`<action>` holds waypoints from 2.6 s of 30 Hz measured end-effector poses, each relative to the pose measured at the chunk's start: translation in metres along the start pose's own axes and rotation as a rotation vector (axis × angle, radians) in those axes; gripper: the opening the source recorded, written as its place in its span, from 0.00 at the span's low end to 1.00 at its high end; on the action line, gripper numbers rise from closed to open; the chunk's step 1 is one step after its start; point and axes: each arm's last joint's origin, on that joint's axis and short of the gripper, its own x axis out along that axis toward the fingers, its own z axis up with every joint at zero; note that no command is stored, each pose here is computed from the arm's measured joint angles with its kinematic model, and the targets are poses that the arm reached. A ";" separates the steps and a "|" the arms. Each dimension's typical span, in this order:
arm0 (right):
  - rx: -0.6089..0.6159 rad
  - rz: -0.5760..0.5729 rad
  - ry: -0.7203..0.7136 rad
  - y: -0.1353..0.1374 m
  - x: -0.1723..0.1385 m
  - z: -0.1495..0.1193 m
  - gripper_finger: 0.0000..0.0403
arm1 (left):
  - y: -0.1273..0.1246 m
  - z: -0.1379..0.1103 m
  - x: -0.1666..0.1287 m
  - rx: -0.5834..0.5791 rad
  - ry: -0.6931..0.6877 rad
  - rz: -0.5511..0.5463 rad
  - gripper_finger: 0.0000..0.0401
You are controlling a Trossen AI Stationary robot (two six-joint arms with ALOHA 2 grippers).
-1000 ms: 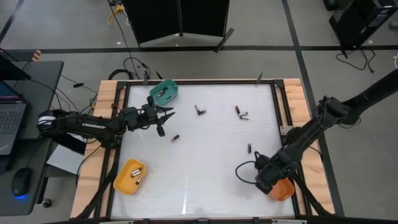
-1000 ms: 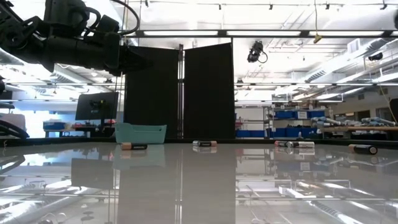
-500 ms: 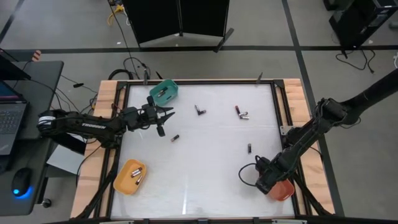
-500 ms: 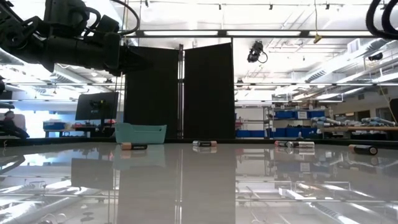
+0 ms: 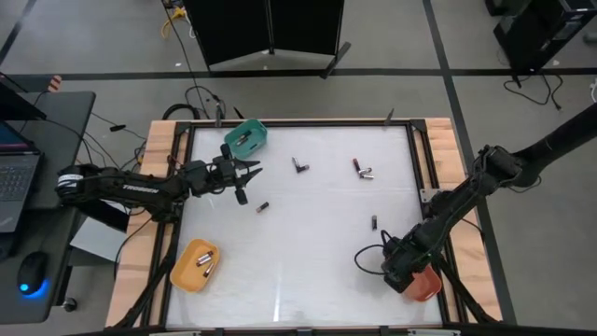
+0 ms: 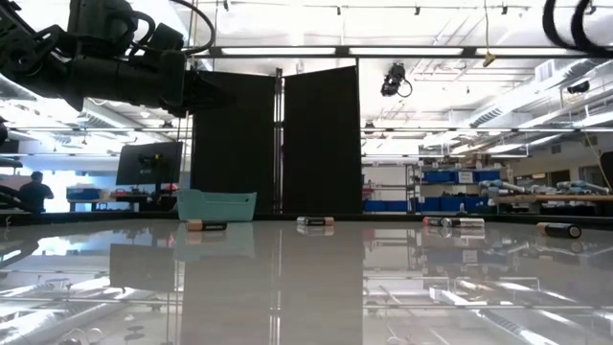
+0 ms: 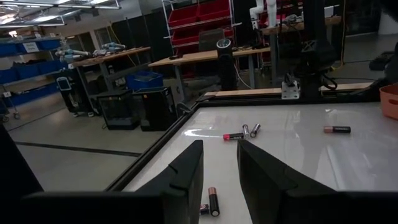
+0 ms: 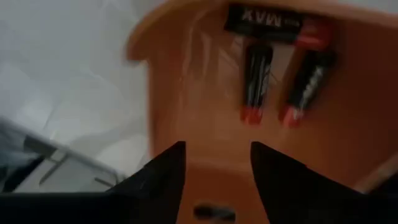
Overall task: Sort batteries
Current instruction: Put the silver battery into the yellow bin
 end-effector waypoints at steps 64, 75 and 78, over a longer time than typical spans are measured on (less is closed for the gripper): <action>-0.511 -0.334 -0.348 -0.123 -0.091 0.259 0.31 | 0.000 0.001 0.000 0.026 -0.006 0.001 0.26; -0.552 -0.338 -0.379 -0.101 -0.090 0.242 0.14 | 0.000 0.001 0.000 0.026 -0.007 0.001 0.26; -0.558 -0.287 -0.486 -0.085 -0.101 0.231 0.14 | 0.000 0.001 0.000 0.025 -0.010 0.002 0.26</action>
